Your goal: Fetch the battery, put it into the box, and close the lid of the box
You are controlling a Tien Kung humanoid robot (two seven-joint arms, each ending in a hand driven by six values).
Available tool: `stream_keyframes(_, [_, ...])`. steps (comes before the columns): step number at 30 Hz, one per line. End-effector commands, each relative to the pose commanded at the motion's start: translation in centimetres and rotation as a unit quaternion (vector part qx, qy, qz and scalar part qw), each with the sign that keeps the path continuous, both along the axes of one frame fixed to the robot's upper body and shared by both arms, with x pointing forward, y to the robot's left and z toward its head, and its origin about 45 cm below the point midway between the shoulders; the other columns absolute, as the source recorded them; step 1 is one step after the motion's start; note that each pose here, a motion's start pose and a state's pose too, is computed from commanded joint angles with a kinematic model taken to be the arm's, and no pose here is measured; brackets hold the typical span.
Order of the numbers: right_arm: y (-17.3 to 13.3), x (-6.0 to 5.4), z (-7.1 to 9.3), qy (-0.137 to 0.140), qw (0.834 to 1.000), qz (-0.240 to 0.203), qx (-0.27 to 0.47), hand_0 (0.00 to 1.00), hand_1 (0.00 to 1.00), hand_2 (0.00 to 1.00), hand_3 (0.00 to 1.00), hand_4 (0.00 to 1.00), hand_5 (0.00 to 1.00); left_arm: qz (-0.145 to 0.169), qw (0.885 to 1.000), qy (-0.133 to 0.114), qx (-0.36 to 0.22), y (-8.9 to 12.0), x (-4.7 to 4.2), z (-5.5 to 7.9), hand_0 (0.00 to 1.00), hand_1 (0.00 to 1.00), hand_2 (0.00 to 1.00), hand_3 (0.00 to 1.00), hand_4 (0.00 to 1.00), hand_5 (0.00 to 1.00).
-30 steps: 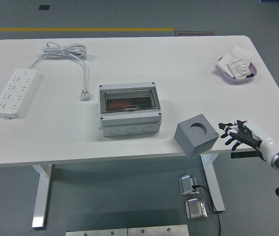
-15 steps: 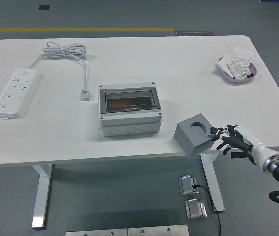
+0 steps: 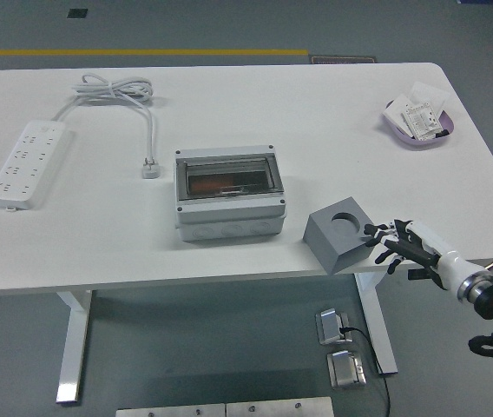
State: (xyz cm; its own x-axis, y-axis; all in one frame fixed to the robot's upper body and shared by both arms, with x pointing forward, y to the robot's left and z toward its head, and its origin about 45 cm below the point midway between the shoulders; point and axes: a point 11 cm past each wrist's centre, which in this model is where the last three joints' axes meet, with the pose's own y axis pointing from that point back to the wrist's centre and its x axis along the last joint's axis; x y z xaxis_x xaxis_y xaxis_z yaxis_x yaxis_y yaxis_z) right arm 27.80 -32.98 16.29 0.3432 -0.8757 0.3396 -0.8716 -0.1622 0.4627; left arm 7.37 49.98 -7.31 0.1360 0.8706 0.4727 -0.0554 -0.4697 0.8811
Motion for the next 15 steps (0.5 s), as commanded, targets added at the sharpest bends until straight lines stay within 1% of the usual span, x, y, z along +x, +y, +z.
stream_keyframes(9, [0.64,0.40,0.01,-0.003,1.000,0.008,0.004,0.300,0.426,0.625,0.674,0.779,0.717,-0.001,1.000,0.000,0.000,0.02,0.11,0.03,0.641,0.698,0.605,0.586,0.621,0.076])
stream_keyframes(15, [0.83,0.34,0.14,-0.004,1.000,0.012,0.006,0.297,0.426,0.626,0.677,0.780,0.722,-0.002,1.000,-0.001,0.000,-0.01,0.19,0.03,0.641,0.698,0.605,0.586,0.620,0.077])
